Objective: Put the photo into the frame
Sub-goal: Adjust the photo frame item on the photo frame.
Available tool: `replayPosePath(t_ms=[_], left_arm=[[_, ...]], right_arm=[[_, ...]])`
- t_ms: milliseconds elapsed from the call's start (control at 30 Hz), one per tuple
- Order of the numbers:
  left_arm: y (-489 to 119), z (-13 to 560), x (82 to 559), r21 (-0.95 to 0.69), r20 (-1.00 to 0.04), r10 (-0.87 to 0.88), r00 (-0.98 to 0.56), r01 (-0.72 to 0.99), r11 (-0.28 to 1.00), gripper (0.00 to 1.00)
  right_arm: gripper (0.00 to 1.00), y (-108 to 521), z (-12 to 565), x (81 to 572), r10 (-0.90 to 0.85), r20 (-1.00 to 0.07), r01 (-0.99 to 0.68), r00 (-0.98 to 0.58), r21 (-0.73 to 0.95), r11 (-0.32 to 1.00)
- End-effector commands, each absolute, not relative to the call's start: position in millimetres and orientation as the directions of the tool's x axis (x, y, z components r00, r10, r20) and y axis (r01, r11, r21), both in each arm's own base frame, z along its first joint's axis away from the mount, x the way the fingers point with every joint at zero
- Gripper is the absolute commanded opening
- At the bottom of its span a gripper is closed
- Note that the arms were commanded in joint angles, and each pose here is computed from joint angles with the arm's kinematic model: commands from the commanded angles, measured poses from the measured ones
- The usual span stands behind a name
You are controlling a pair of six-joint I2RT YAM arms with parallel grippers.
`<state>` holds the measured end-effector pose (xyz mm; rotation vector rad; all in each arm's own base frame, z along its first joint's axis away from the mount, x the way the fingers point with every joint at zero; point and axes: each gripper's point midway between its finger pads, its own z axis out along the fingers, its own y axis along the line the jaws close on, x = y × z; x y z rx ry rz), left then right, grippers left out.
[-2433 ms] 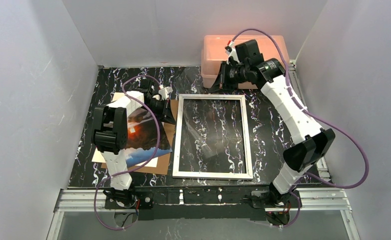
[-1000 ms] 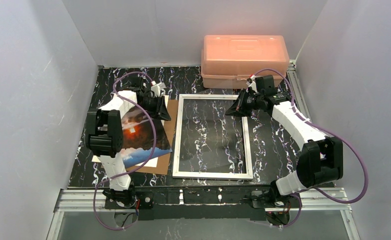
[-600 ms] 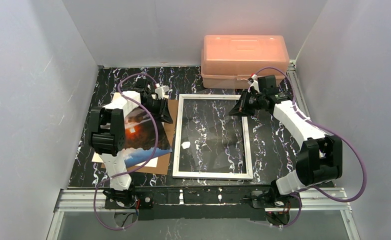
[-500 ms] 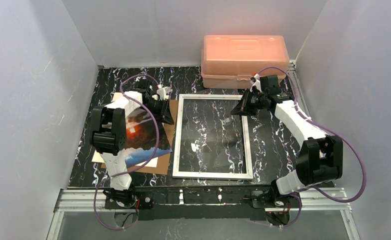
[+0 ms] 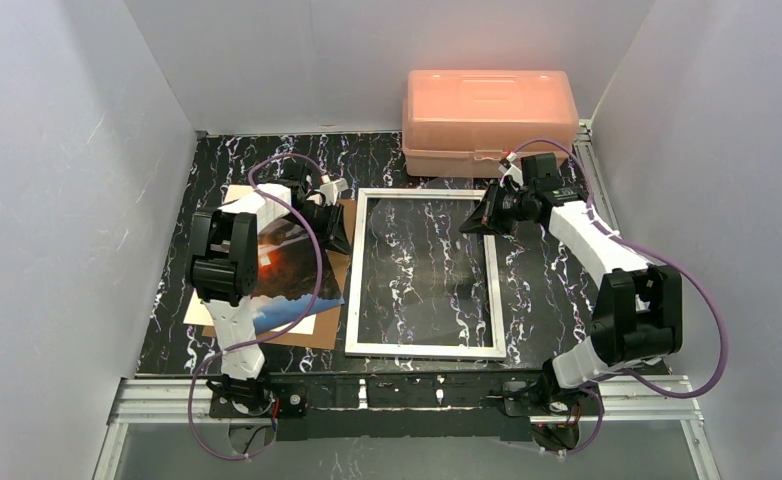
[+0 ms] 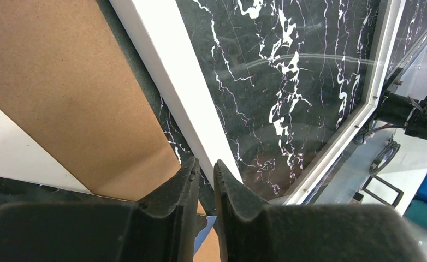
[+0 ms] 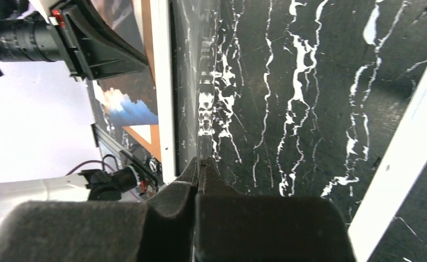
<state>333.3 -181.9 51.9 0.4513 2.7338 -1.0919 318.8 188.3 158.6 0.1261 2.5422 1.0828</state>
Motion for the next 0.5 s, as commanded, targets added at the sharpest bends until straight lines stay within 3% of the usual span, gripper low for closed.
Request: replayPosePath(t_ms=[0, 467], left_arm=[[-185, 55, 333, -0.640, -0.272, 0.235, -0.933, 0.358, 0.680, 0.14], [-190, 52, 332, -0.656, -0.266, 0.232, -0.936, 0.352, 0.667, 0.11]], right_arm=[[0.01, 205, 183, 321, 0.242, -0.255, -0.071, -0.936, 0.811, 0.581], [0.01, 228, 280, 317, 0.339, -0.285, -0.144, -0.897, 0.912, 0.385]])
